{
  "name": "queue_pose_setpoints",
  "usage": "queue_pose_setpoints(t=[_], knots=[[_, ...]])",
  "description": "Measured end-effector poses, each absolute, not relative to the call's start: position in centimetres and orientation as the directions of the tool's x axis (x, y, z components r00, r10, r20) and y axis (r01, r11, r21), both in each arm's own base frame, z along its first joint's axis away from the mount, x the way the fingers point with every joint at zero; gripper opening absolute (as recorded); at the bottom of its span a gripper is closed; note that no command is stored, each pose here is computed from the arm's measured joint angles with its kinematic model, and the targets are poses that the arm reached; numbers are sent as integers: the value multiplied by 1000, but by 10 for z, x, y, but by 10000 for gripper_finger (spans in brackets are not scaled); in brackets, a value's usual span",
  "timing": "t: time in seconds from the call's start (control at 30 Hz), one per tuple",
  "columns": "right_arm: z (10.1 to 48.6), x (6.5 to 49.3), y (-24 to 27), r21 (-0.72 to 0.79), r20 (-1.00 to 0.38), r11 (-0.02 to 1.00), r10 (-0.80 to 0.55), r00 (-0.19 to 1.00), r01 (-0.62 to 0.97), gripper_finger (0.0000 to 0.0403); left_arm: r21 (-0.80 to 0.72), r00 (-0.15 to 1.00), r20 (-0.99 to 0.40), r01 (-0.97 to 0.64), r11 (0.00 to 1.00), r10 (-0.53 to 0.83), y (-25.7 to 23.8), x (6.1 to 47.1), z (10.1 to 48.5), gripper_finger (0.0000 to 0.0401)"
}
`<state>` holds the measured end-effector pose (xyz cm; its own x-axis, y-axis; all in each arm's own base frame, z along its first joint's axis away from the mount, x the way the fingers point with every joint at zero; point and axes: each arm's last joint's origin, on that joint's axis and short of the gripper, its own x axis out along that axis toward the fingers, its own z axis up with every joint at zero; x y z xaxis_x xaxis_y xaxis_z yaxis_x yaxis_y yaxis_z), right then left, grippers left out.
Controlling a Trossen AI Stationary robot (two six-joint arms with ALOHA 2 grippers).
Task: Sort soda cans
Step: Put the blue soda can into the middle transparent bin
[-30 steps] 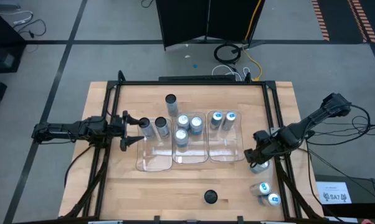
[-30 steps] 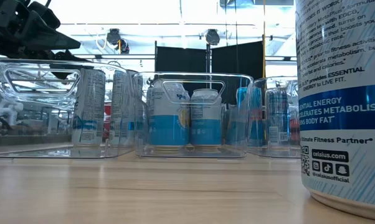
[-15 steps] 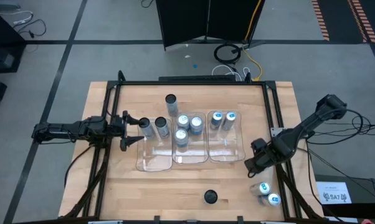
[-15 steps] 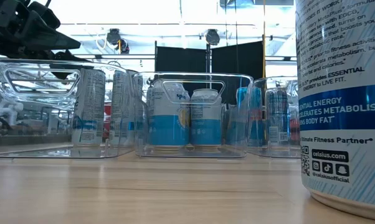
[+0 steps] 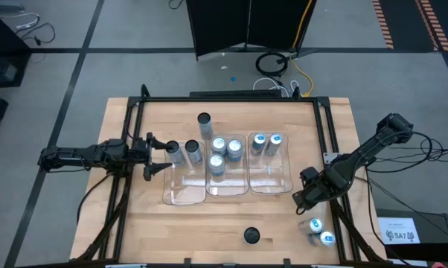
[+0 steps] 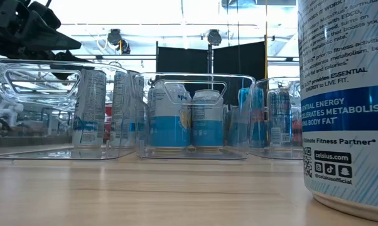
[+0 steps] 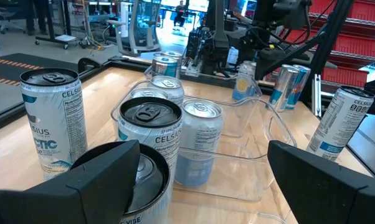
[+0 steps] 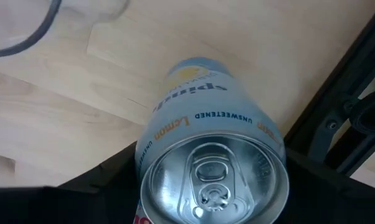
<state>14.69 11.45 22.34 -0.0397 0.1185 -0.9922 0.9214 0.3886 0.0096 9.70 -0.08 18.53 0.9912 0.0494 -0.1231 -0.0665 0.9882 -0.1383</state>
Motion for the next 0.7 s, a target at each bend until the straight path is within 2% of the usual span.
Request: queue_pose_setpoints(t=[0.23, 0.4, 0.53, 0.7], knots=[[243, 145, 116, 44, -978, 391, 206, -40, 919, 284, -138, 991, -123, -67, 988, 50, -1, 97, 185, 363], [267, 145, 114, 45, -989, 401, 146, -15, 915, 291, -138, 991, -123, -67, 988, 50, -1, 97, 185, 363], [293, 147, 116, 120, -989, 451, 134, 66, 884, 288, -138, 991, -123, -66, 988, 49, -1, 97, 185, 363], [329, 149, 118, 254, -967, 540, 123, 224, 802, 288, -138, 991, -123, -67, 988, 50, -1, 97, 185, 363]])
